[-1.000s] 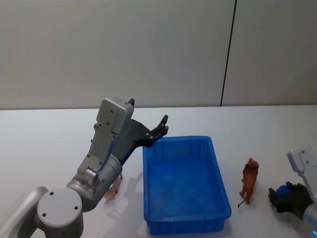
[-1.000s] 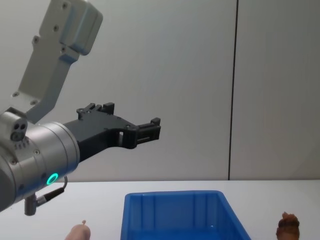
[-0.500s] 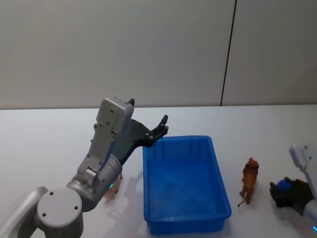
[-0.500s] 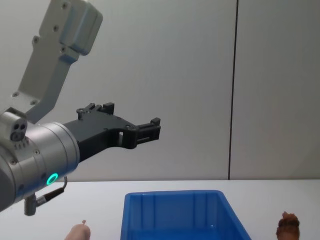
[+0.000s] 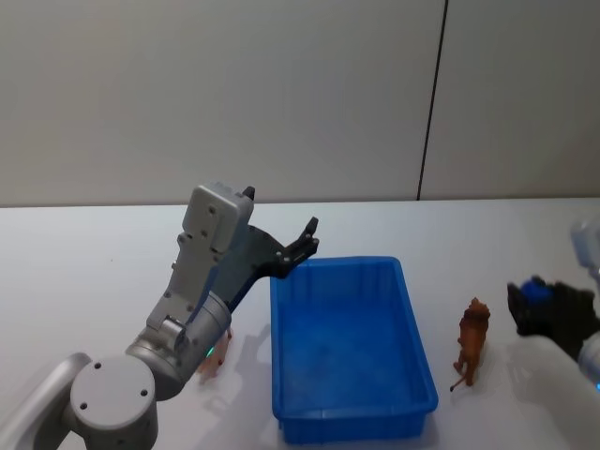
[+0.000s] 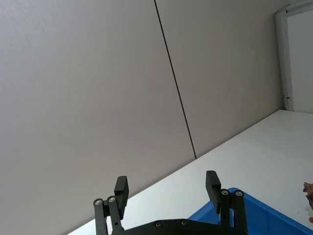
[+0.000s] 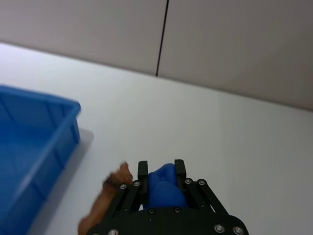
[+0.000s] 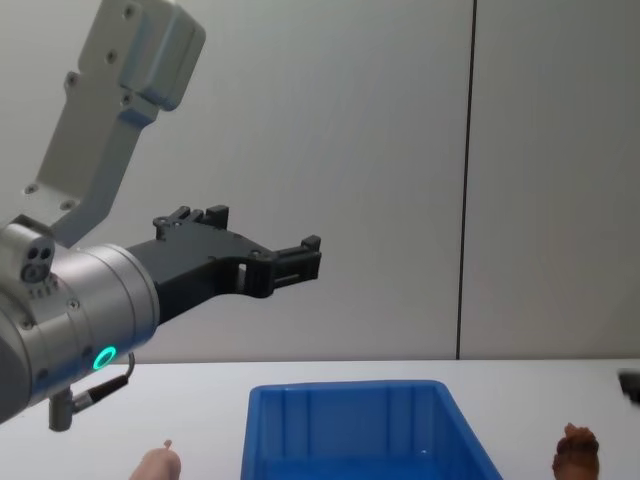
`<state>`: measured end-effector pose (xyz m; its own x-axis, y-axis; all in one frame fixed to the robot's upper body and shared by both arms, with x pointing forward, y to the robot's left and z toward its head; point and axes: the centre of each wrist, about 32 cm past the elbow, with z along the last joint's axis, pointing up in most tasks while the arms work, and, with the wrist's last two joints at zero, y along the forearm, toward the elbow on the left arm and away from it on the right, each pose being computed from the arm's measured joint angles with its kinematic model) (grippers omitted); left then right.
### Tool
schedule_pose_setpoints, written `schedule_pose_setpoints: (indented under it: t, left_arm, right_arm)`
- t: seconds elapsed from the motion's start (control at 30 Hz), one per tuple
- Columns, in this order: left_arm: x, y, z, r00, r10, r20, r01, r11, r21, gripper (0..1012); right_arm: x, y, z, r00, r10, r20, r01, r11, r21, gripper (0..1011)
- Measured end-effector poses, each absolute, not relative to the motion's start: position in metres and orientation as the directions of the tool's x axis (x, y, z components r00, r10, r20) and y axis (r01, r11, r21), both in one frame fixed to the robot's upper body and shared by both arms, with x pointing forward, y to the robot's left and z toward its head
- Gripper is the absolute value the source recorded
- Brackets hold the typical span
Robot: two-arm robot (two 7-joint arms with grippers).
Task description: Pick up the two dolls from the table and place them into the box.
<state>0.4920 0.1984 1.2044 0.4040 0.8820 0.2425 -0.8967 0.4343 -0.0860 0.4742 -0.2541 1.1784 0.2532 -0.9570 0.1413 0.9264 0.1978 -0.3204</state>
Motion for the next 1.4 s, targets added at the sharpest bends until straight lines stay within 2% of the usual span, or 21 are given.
schedule_pose_setpoints:
  t: [0.37,0.63,0.93,1.3,1.37,1.4]
  left_arm:
    - [0.492,0.198,1.204,0.404,0.882,0.242,-0.897,0.434,-0.086,1001]
    - [0.492,0.198,1.204,0.404,0.882,0.242,-0.897,0.434,-0.086,1001]
    - [0.492,0.198,1.204,0.404,0.882,0.243,-0.897,0.434,-0.086,1001]
    - [0.492,0.198,1.204,0.404,0.882,0.243,-0.897,0.434,-0.086,1001]
    - [0.492,0.198,1.204,0.404,0.882,0.242,-0.897,0.434,-0.086,1001]
    - [0.492,0.198,1.204,0.404,0.882,0.242,-0.897,0.434,-0.086,1001]
  right_arm:
    - [0.476,-0.237,1.221,0.337,-0.939,0.07,0.932,0.322,-0.169,256]
    - [0.478,-0.217,1.237,0.428,-0.904,0.021,0.896,0.421,-0.145,201]
    - [0.483,-0.191,1.24,0.524,-0.851,-0.023,0.829,0.517,-0.212,178]
    - [0.491,-0.168,1.224,0.567,-0.823,-0.021,0.769,0.538,-0.345,180]
    - [0.492,-0.163,1.22,0.572,-0.82,-0.017,0.757,0.536,-0.372,209]
    - [0.493,-0.16,1.217,0.575,-0.818,-0.014,0.75,0.534,-0.391,256]
